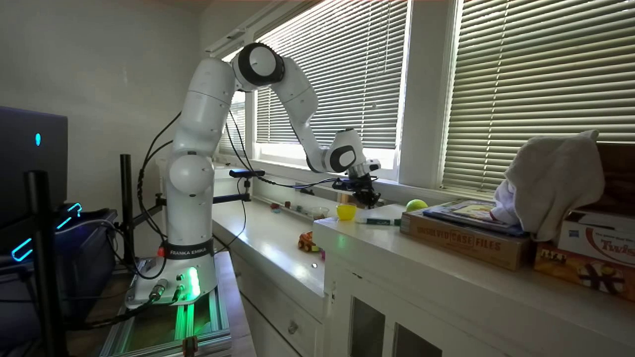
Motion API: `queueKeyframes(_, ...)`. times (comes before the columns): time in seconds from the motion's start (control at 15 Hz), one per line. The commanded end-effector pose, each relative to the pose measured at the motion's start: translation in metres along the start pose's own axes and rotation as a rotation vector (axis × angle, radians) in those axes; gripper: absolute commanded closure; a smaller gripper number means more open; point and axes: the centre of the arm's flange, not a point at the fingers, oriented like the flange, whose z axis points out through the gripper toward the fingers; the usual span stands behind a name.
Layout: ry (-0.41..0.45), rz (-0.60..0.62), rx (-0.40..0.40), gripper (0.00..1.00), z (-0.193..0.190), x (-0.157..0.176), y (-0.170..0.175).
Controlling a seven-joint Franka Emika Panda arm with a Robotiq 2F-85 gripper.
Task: Use the paper towel to clean the mirror
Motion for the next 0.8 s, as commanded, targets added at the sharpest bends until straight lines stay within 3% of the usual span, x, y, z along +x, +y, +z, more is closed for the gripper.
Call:
queueKeyframes(0.0, 0.058, -0.058, -0.038, 1.00, 0.010, 0.006, -0.010)
queueKeyframes(0.73, 0.094, -0.138, 0.010, 1.00, 0.013, 0.014, -0.050)
